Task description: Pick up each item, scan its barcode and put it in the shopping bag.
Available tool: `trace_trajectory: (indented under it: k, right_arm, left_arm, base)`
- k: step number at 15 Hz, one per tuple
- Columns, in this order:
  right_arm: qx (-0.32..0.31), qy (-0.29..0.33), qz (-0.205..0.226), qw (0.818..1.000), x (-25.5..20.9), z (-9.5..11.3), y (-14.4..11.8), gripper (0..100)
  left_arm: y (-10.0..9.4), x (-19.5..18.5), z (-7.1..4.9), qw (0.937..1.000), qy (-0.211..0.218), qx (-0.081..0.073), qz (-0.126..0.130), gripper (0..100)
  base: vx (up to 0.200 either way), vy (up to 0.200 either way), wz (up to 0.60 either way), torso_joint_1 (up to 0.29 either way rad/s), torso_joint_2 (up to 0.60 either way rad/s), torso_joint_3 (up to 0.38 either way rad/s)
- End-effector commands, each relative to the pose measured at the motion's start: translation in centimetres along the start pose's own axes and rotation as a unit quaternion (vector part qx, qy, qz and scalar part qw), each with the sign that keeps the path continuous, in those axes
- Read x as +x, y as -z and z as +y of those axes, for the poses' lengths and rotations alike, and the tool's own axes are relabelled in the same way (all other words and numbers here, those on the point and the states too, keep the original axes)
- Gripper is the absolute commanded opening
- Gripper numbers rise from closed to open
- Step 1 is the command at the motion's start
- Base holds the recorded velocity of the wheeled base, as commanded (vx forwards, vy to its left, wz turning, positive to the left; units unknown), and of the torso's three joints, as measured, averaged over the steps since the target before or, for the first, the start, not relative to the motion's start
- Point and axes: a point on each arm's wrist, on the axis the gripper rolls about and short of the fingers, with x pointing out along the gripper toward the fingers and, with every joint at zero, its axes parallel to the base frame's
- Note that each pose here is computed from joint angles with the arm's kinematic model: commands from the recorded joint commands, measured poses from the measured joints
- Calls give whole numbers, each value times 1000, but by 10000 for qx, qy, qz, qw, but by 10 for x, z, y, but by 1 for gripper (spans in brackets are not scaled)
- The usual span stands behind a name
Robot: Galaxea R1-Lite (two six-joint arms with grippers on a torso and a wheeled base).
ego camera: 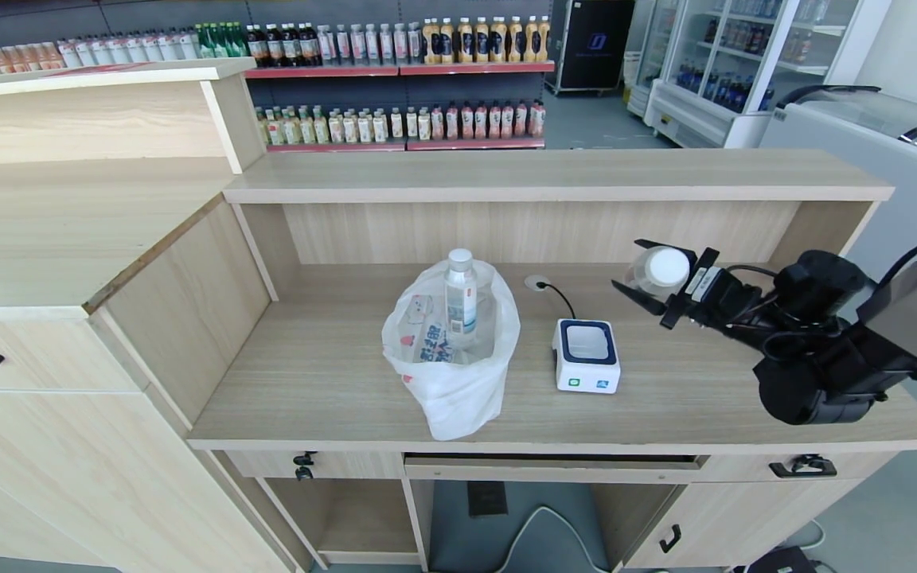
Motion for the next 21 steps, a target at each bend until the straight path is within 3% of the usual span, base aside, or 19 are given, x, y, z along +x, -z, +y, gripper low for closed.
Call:
trace_trajectory:
  k: [1,7,10,21]
  right_arm:
    - [92,-96,32,9999,4,15,18,0]
    - [21,-151,-164,9997,19,25,31,0]
    - [-74,-374,-568,9977,33,31,36,0]
    - [30,-469,-607,9971,42,53,51,0]
  left_arm:
    - [0,0,0,10000,0,-1,-3,100]
    - [0,0,0,10000,0,-1,-3,100]
    - [0,0,0,10000,0,-1,-3,100]
    - [0,0,0,10000,0,-1,-3,100]
  base:
    - [0,0,0,0,0,0]
    - [0,0,0,0,0,0]
    - [0,0,0,0,0,0]
    - [0,0,0,0,0,0]
